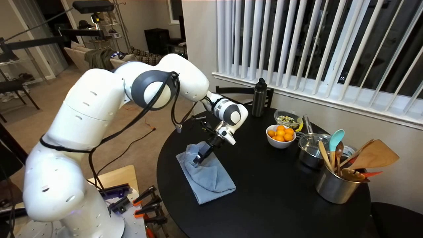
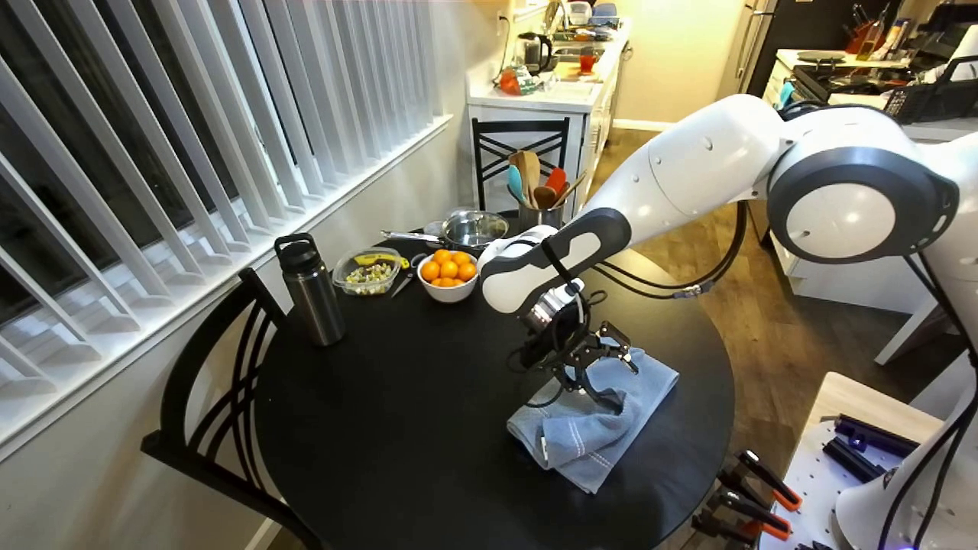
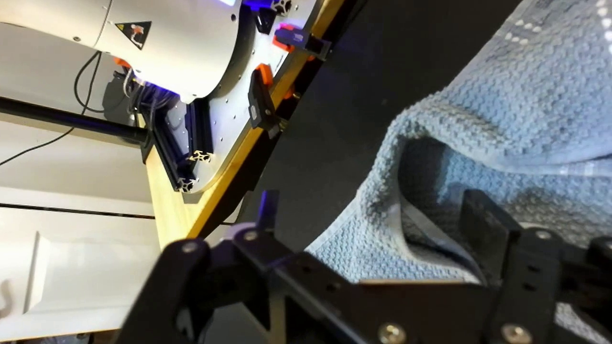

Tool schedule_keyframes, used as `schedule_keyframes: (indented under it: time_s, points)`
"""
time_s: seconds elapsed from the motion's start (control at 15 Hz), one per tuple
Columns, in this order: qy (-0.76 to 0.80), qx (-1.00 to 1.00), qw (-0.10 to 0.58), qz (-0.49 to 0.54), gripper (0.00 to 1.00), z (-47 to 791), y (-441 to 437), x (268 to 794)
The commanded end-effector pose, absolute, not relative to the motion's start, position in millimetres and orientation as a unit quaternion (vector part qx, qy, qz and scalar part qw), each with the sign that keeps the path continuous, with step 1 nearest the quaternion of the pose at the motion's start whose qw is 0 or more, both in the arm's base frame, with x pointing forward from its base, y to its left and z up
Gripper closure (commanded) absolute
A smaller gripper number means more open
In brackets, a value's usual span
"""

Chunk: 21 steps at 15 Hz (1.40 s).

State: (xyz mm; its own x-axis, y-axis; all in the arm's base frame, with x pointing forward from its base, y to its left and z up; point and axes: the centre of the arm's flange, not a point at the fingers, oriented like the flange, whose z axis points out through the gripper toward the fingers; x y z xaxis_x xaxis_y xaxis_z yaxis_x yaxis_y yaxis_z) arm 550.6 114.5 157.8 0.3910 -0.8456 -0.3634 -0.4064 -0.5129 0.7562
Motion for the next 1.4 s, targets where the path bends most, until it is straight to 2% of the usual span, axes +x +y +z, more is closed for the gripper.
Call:
schedule_keyframes:
  time_s: [0.0,0.47,0.8,1.0,1.33]
  points:
    - [-0.417,0.805,0.235,-0.349,0.00,190,111,547]
    - [-0.444,0.844,0.162,-0.253,0.00,247,109,532]
    - [-0.419,0.870,0.153,-0.209,0.00,290,113,463]
    - [-0.420,0.886,0.122,-0.156,0.00,313,118,430]
    - [-0.412,0.903,0.112,-0.052,0.00,318,117,398]
